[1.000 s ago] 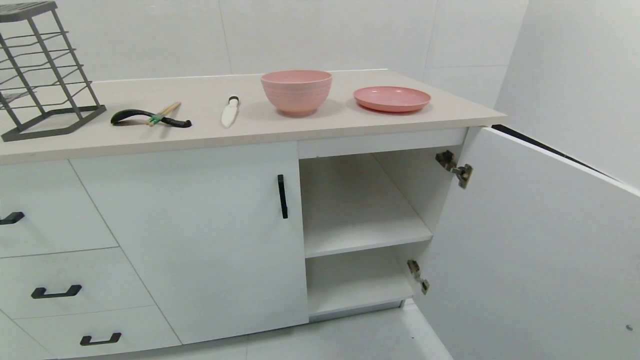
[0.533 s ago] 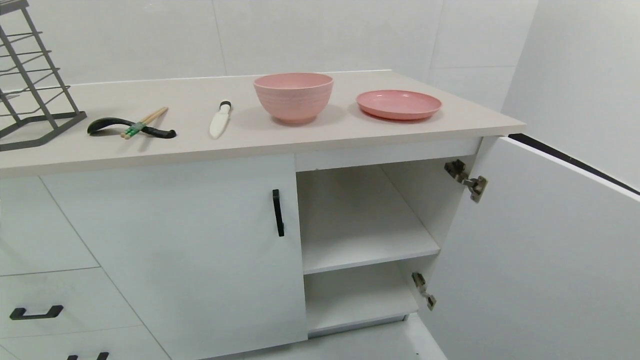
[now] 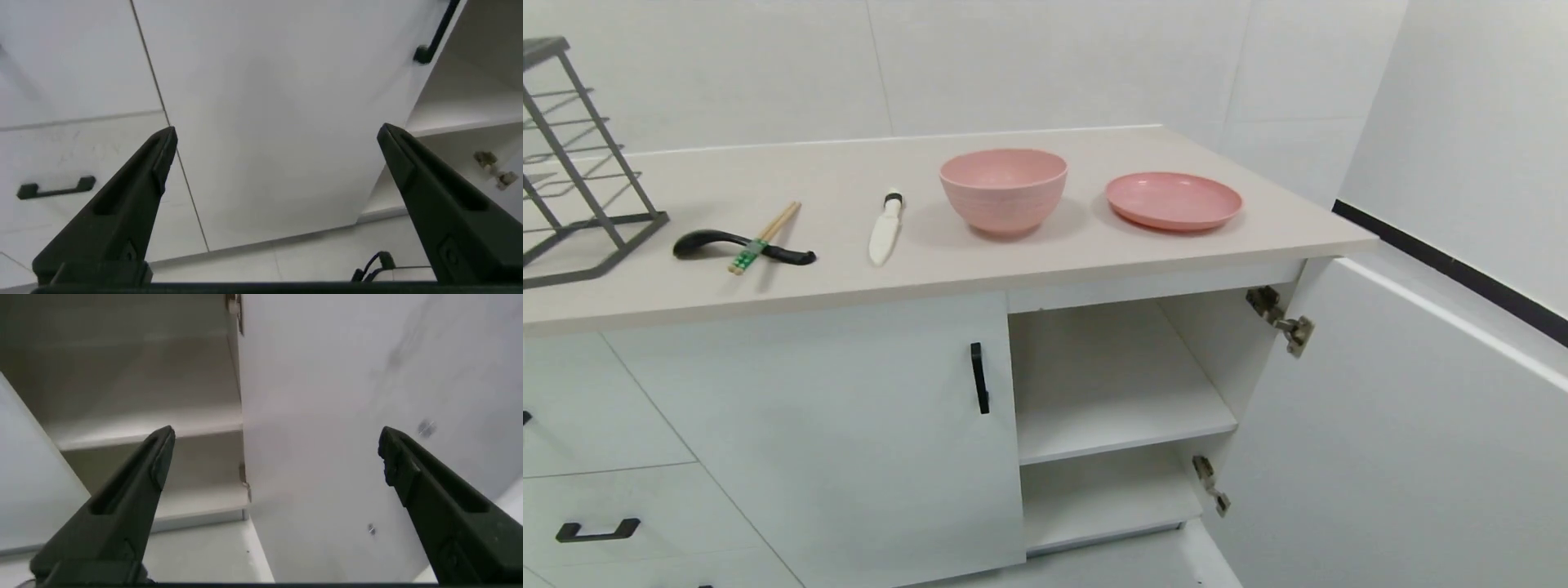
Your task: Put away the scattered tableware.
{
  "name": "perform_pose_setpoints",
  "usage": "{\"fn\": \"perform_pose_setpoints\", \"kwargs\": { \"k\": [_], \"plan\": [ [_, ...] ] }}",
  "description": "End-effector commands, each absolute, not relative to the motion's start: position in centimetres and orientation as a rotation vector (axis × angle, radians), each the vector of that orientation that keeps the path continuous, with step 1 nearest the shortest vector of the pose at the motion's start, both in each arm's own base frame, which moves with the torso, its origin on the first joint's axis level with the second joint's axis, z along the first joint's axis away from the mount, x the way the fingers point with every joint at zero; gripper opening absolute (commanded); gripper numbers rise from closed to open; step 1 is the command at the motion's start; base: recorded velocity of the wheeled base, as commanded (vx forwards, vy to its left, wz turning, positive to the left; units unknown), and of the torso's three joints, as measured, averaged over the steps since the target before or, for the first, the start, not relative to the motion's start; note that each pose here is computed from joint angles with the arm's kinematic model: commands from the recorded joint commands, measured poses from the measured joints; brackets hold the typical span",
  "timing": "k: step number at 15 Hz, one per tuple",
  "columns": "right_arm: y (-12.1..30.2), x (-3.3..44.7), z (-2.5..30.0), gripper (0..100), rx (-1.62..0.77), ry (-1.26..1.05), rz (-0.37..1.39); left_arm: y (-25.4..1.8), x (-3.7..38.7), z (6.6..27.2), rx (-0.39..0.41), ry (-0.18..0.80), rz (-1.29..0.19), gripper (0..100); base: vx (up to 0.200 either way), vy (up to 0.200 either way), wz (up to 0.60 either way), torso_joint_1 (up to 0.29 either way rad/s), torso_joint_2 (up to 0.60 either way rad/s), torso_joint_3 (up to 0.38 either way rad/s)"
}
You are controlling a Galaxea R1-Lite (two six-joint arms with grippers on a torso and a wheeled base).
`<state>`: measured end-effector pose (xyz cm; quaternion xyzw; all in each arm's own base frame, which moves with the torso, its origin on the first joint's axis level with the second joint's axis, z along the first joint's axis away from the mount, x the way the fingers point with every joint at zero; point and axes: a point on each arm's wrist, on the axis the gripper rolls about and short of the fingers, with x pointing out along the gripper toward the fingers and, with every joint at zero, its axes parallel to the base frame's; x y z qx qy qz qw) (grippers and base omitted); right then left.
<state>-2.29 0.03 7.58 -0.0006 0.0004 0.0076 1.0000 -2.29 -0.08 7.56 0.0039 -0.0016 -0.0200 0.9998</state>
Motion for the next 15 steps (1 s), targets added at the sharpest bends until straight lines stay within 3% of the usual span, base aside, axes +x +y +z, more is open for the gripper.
{"fn": "perform_pose_setpoints", "kwargs": {
  "k": [1,15],
  "plan": [
    [0.03,-2.29,7.54,100,-0.002,0.003,0.015,-0.08,-2.28,7.55,0.008,0.0,-0.04,100,0.0,0.0,0.0,0.129,-0.56,-0.178],
    [0.03,-2.29,7.54,100,-0.002,0.003,0.015,-0.08,-2.28,7.55,0.008,0.0,-0.04,100,0.0,0.0,0.0,0.012,-0.04,-0.014]
  ]
}}
